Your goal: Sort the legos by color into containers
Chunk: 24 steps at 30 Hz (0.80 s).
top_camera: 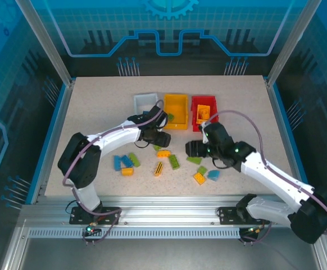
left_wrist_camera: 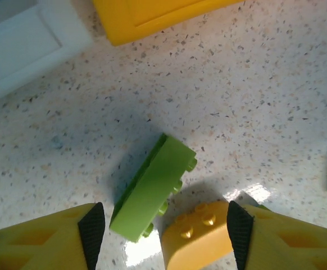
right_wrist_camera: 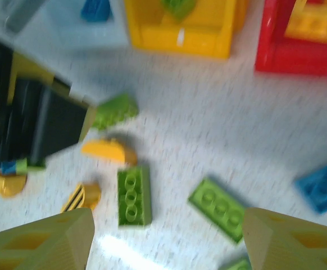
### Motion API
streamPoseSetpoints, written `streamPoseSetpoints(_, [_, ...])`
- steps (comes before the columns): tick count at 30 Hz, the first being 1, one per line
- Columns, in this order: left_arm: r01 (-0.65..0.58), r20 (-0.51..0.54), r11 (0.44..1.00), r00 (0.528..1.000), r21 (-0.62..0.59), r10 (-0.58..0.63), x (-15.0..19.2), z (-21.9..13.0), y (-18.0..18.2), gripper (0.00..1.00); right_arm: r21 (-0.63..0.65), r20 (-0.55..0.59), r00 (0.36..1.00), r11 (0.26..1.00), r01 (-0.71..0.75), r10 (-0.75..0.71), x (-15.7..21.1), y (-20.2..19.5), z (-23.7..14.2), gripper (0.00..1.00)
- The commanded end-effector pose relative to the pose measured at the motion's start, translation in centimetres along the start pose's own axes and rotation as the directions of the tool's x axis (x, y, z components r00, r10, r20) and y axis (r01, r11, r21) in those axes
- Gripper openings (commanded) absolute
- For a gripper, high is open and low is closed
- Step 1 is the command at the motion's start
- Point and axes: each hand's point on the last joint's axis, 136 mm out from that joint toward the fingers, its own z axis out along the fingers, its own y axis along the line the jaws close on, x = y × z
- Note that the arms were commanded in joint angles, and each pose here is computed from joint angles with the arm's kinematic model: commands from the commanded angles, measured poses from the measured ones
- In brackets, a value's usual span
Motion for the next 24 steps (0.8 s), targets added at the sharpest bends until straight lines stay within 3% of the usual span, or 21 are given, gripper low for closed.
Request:
streamPoseSetpoints(1, [-0.087,-0.032,0.996,0.996,-0.004,0.086,-0.2,0.5,-0.1,0.61,-0.147,0.092,0.993,0.987,-0.056,0.071,-0.9,2.8,-1.8,0.73])
streamPoseSetpoints(11, [-0.090,-0.092,0.995,0.992,-0.034,0.086,0.5,3.5,0.3,0.50,-0.137,0.095,0.993,0.989,-0.055,0.068,-0.8,2.7,-3.1,0.72])
streamPoseSetpoints(24, [-0.093,-0.088,0.994,0.992,-0.056,0.088,0.5,4.7,0.3,0.26,-0.127,0.086,0.993,0.990,-0.064,0.075,-0.7,2.5,-2.5,0.72])
